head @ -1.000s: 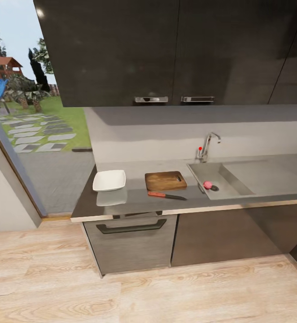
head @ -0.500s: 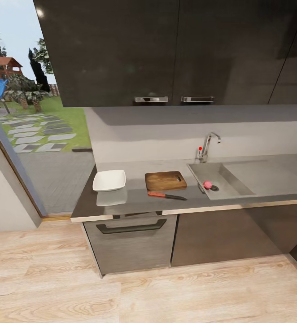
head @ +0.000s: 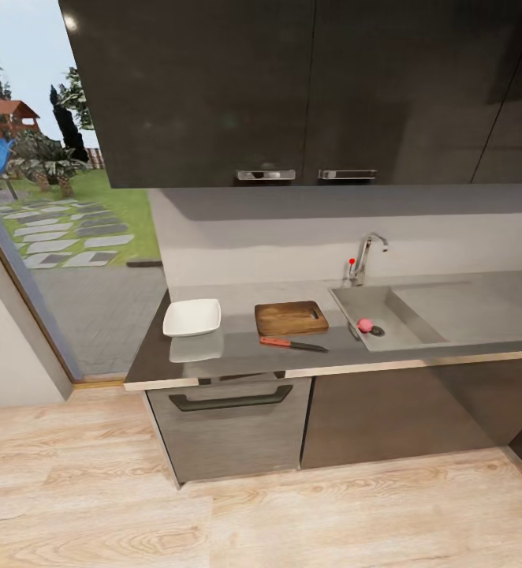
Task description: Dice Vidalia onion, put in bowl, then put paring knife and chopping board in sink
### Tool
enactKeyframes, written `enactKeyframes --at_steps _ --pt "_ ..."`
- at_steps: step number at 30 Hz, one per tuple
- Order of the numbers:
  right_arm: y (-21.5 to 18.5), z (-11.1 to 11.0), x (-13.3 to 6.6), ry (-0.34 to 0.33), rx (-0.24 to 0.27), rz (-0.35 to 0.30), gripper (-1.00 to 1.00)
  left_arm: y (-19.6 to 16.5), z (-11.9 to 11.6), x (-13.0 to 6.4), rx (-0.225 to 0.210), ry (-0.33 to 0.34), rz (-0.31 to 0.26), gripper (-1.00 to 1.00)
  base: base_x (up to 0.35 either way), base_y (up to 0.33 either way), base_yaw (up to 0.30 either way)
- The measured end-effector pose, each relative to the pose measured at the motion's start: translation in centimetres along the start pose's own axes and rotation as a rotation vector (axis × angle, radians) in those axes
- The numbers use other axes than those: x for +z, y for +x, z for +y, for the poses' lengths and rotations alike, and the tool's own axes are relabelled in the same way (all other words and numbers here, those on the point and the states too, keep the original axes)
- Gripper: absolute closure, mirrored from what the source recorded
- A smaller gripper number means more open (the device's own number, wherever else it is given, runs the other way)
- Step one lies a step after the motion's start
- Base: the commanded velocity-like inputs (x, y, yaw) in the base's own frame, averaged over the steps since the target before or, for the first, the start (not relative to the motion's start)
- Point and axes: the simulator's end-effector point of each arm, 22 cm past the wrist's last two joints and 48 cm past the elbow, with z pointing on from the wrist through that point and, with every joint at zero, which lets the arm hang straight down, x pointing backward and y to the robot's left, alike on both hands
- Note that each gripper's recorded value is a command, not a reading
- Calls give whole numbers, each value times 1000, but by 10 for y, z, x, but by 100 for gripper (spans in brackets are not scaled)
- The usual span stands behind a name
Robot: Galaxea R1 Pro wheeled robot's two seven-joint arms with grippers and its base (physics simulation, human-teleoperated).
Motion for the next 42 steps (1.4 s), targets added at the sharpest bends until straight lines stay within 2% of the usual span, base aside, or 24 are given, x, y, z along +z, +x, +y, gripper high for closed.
enactKeyframes --at_steps 5,7,10,11,14,17,20,23,25,26,30,33,38,42 --pt "-9 24 7 -31 6 -16 -100 0 0 0 0 0 -1 -100 0 0 0" --pt "-12 25 7 -25 16 -22 -100 0 0 0 0 0 -1 -100 0 -5 0" --pt "-16 8 7 53 79 -44 -100 -1 0 0 0 0 -1 -100 0 -109 0" --pt "-19 -6 6 118 113 -62 -100 -1 0 0 0 -1 -2 -100 0 -205 0" --pt "-28 -29 2 225 142 -111 -100 -1 0 0 0 -1 -3 -100 0 -251 0" --pt "-36 -41 -3 277 149 -155 -100 -1 0 0 0 -1 -3 -100 0 -281 0" --pt "-39 -49 -6 300 152 -174 -100 -2 0 1 0 0 -6 -100 0 -295 0" --pt "-36 -60 -10 317 149 -175 -100 -3 0 1 -1 -1 -7 -100 0 -300 0" --pt "-30 -75 -16 338 145 -170 -100 -3 0 1 -1 -2 -8 -100 0 -302 0" --pt "-18 -83 -21 351 141 -158 -100 -3 1 1 -2 -4 -8 -100 0 -302 0" --pt "25 -83 -35 361 130 -146 -100 -4 5 1 -4 -25 -9 -100 0 -302 0" --pt "61 -72 -45 357 130 -122 -100 -4 9 1 -5 -42 -10 -100 0 -302 0" --pt "144 -40 -67 335 146 -22 -100 -4 11 1 -4 -50 -10 -100 0 -300 0" --pt "165 -33 -75 334 154 5 -100 -4 11 1 -4 -51 -10 -100 0 -260 0"
